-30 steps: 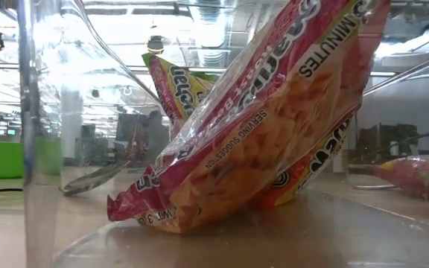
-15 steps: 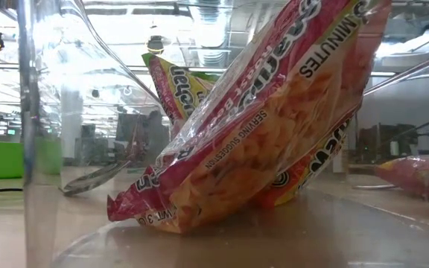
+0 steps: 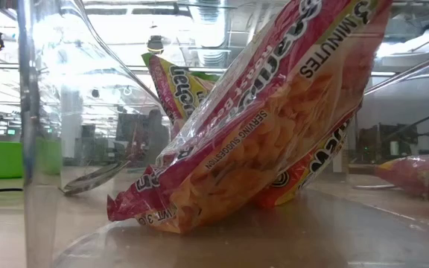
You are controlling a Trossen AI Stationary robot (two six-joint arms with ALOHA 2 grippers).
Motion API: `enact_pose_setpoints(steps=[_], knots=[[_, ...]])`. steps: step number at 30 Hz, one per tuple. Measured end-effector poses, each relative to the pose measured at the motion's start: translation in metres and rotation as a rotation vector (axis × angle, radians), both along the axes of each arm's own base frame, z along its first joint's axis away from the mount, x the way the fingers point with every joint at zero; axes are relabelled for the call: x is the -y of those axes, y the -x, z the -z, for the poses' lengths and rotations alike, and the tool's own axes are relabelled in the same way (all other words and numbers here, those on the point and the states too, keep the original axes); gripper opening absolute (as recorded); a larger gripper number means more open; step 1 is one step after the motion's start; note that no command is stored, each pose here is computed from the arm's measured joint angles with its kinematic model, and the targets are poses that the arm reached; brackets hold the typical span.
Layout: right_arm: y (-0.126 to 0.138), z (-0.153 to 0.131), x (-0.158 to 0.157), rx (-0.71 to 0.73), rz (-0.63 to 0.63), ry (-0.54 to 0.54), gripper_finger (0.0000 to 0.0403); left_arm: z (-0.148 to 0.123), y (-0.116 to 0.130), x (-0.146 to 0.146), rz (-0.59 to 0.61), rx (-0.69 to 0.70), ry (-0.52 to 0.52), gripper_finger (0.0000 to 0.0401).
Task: Pick & Place Food Item
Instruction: Put the left red noodle pack into the bottom transparent bin
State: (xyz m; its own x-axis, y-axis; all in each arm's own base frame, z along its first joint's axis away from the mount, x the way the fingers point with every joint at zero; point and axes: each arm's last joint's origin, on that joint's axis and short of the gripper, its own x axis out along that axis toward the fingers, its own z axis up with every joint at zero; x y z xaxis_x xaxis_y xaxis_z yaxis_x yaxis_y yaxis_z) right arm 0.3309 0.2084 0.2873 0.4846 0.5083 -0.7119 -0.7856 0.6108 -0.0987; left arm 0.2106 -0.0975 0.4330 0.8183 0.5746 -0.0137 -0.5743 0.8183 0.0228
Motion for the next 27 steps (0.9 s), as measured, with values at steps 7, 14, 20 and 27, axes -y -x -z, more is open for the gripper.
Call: enact_pose_setpoints(steps=[7, 14, 20, 27], knots=[[-0.014, 0.042, -0.027, 0.011, -0.04, 0.068, 0.0116, 0.0, 0.0, 0.0, 0.0, 0.014, 0.019, 0.0099], [-0.022, 0.076, -0.037, 0.004, -0.046, 0.17, 0.0116, 0.0, 0.0, 0.0, 0.001, 0.015, 0.021, 0.0099], [-0.022, 0.079, -0.029, -0.017, -0.007, 0.247, 0.0116, 0.0, 0.001, 0.001, 0.008, 0.023, 0.034, 0.0099], [-0.026, 0.08, -0.021, -0.016, 0.045, 0.3, 0.0116, 0.0, 0.001, 0.002, 0.013, 0.028, 0.04, 0.0099]])
